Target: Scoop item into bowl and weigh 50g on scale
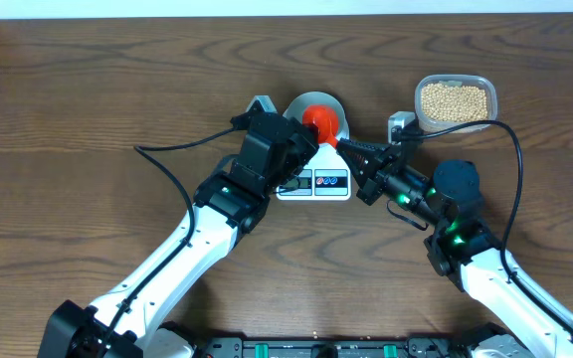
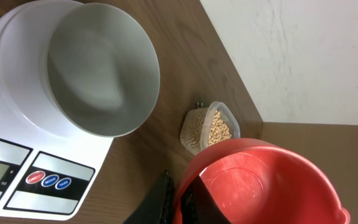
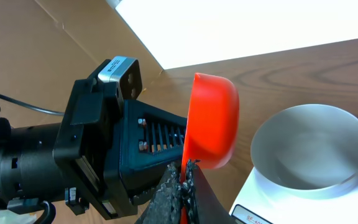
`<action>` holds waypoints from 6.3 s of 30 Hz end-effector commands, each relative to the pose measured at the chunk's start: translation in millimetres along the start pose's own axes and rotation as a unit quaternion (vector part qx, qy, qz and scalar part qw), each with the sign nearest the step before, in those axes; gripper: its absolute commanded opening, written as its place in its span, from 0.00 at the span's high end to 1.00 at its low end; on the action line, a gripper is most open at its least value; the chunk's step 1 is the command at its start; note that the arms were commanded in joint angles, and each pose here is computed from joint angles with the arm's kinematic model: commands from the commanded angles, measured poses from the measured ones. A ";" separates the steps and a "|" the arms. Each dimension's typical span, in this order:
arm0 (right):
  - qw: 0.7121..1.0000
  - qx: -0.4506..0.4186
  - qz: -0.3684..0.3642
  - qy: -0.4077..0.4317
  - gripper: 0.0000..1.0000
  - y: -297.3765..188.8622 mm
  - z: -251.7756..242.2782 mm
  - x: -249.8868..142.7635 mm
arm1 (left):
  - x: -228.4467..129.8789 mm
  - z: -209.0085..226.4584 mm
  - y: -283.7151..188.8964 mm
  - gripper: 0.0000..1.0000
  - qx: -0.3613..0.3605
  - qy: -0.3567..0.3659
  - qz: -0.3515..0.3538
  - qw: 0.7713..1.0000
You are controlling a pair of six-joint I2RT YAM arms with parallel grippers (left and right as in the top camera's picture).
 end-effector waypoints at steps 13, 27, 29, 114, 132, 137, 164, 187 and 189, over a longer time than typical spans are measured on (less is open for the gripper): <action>0.998 -0.058 -0.018 -0.018 0.99 -2.7 -22.4 12.9 | -2.0 -1.7 0.8 0.58 -0.004 0.002 0.005 1.000; 0.990 -0.134 -0.038 -0.013 0.99 -12.4 -54.3 21.8 | -0.3 -15.6 -3.4 0.35 -0.032 0.087 -0.002 0.996; 0.988 -0.144 -0.043 -0.015 0.99 -15.2 -60.0 24.8 | -0.3 -15.5 -3.4 0.34 -0.031 0.099 -0.002 0.995; 0.960 -0.246 -0.074 -0.106 0.99 -35.1 -102.1 102.0 | -43.5 85.8 11.2 0.92 0.194 0.477 0.143 0.846; 0.960 -0.245 -0.081 -0.110 0.99 -32.0 -104.5 103.6 | -47.2 109.1 43.6 0.93 0.205 0.484 0.155 0.836; 0.960 -0.244 -0.082 -0.109 0.99 -27.4 -108.8 101.3 | -49.4 108.9 48.7 0.93 0.197 0.489 0.157 0.835; 0.960 -0.245 -0.079 -0.106 0.99 -25.8 -111.7 98.5 | -50.7 120.2 69.8 0.93 0.190 0.511 0.159 0.823; 0.961 -0.245 -0.079 -0.106 0.99 -25.7 -111.6 98.3 | -46.7 131.3 79.7 0.93 0.197 0.514 0.162 0.819; 0.961 -0.245 -0.079 -0.106 0.99 -25.7 -111.6 98.3 | -46.7 131.3 79.7 0.93 0.197 0.514 0.162 0.819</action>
Point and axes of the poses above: each gripper's point midway between its finger pads, its own y axis out along the fingers, its own z axis along the line the jaws close on, x = y × z, the point moved 1 cm from there along -y, back along the fingers, and after that the axes turned 9 degrees about -y, right-handed, at the moved point
